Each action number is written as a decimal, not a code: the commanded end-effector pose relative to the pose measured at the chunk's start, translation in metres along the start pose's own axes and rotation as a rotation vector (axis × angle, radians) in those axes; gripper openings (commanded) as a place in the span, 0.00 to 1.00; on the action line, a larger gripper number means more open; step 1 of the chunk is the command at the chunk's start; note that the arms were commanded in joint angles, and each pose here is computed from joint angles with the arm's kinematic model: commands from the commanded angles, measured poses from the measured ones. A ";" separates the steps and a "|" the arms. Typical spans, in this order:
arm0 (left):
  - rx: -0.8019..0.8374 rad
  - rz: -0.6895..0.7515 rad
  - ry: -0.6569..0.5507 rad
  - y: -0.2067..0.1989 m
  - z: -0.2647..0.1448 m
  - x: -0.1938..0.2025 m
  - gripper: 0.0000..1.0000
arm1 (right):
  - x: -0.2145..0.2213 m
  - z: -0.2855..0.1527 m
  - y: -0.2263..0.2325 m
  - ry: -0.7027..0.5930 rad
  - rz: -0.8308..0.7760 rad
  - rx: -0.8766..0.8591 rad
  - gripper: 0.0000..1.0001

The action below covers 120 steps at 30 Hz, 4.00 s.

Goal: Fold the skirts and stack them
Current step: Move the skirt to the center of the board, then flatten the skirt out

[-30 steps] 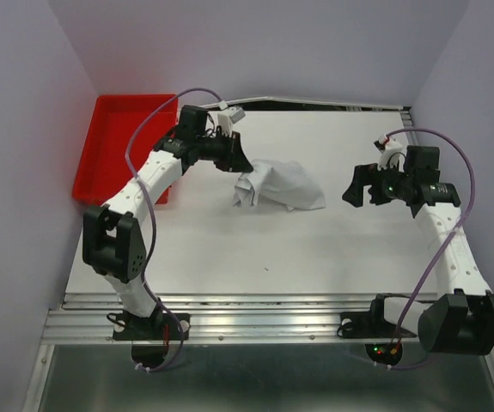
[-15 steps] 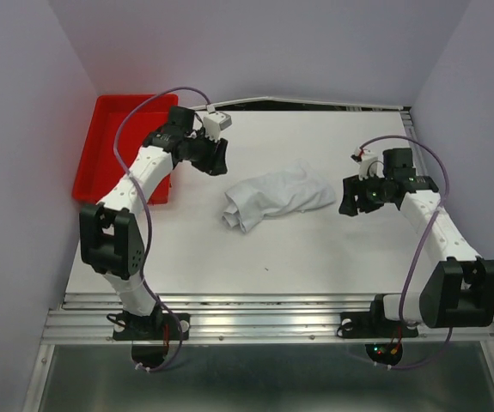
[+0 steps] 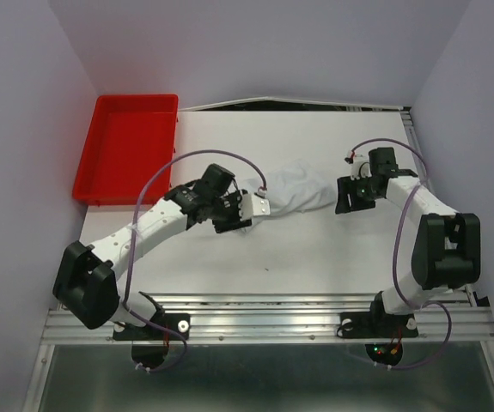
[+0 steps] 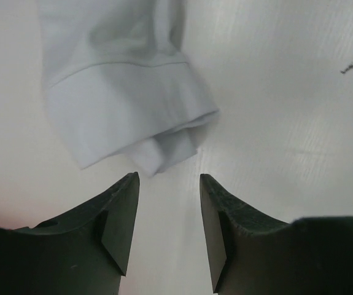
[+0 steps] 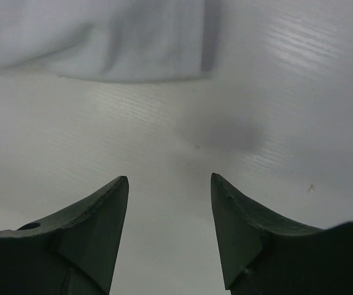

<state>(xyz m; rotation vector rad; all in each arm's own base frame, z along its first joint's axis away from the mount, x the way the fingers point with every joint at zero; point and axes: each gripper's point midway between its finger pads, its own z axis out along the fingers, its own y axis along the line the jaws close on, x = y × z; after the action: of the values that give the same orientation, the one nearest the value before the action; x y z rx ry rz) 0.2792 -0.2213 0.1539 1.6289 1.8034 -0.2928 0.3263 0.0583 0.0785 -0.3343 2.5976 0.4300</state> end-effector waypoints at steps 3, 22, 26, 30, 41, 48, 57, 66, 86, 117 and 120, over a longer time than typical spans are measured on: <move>-0.023 0.232 0.058 -0.025 0.029 0.006 0.55 | -0.038 0.018 -0.005 -0.054 0.055 -0.017 0.60; 0.044 0.486 0.134 -0.045 0.077 0.018 0.52 | -0.054 0.062 -0.029 -0.026 0.124 0.016 0.54; 0.010 0.635 0.174 -0.049 0.076 0.035 0.54 | -0.057 0.061 -0.028 -0.035 0.114 0.014 0.53; -0.005 0.758 0.148 -0.053 0.070 0.034 0.57 | -0.059 0.057 -0.027 -0.039 0.105 0.013 0.54; -0.243 1.064 0.116 -0.038 0.073 0.036 0.61 | -0.059 0.053 -0.025 -0.030 0.076 0.003 0.56; -0.289 1.097 0.113 -0.030 0.089 0.030 0.60 | -0.064 0.044 -0.026 -0.053 0.018 0.015 0.62; -0.335 1.110 0.100 -0.024 0.105 0.027 0.48 | -0.069 0.022 -0.030 -0.115 -0.127 0.042 0.80; -0.360 0.926 -0.008 -0.017 0.081 0.005 0.03 | -0.059 0.005 -0.037 -0.253 -0.524 0.100 0.86; 0.084 -0.094 -0.293 0.048 0.041 -0.040 0.00 | -0.040 0.024 0.026 -0.592 -1.259 -0.141 0.71; 0.137 -0.635 -0.433 0.128 0.023 -0.039 0.00 | -0.081 0.065 0.006 -0.575 -1.353 0.019 0.03; 0.035 -0.583 -0.434 0.156 0.002 -0.049 0.00 | -0.103 0.034 0.002 -0.614 -1.294 0.076 0.01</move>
<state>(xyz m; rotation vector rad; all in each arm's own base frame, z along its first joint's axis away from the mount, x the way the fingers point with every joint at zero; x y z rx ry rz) 0.3948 -0.2400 0.1653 0.9172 2.0197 -1.0202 0.3962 0.1033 0.0332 -1.5587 1.4013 0.0909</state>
